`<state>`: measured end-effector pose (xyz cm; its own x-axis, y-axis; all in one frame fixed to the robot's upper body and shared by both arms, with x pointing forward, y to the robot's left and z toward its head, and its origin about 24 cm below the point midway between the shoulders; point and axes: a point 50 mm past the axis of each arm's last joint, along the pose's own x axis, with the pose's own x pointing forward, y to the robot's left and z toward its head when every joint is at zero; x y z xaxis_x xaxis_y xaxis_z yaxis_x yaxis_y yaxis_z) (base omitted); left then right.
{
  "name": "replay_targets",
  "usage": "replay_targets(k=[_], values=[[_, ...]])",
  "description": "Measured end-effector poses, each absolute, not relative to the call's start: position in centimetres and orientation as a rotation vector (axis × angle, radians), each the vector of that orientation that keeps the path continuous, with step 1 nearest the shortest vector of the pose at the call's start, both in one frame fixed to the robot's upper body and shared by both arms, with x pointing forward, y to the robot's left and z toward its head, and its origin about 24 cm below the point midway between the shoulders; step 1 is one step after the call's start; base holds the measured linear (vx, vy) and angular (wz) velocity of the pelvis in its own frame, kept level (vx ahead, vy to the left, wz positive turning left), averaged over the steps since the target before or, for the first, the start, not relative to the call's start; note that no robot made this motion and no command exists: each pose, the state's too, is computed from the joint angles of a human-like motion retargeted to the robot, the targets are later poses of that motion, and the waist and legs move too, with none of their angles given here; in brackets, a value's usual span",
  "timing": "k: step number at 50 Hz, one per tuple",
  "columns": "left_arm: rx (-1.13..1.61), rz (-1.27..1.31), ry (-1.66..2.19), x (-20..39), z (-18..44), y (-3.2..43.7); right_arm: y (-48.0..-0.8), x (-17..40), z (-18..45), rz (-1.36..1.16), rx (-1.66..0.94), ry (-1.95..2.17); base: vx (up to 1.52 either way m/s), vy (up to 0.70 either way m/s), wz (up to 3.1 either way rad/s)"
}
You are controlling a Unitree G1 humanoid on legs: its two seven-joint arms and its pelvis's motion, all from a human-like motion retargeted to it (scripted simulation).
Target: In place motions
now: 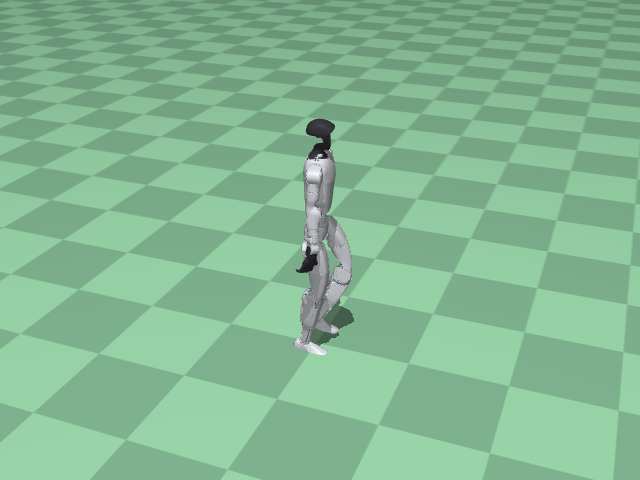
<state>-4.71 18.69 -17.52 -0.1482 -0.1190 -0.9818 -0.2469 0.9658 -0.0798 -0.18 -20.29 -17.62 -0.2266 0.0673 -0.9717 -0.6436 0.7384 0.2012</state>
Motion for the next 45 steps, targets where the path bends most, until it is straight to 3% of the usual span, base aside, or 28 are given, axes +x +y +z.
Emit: replay_targets(k=[7, 12, 20, 25, 45], values=[[-0.22, 0.097, 1.666, -1.9, -17.7, 19.6, -21.7, -4.1, -17.0, 0.592, -0.379, 1.839, 0.09, -0.09, 0.92], [-0.09, 0.034, 1.515, 4.6, -17.4, 20.9, -21.4, -4.1, -17.1, 0.451, -0.275, 1.808, -0.17, -0.1, 0.48], [-0.03, 0.013, 1.426, 8.4, -16.8, 21.6, -20.4, -2.6, -17.6, 0.636, -0.474, 1.712, -0.11, -0.07, -0.22], [-0.078, 0.021, 1.478, 6.9, -17.1, 20.7, -19.5, -2.0, -17.7, 0.747, -0.443, 1.694, -0.1, -0.02, 0.09], [-0.181, 0.019, 1.722, -3.2, -17.6, 18.8, -21.7, -6.1, -16.8, 0.585, -0.385, 1.873, 0.14, 0.04, -0.07]])
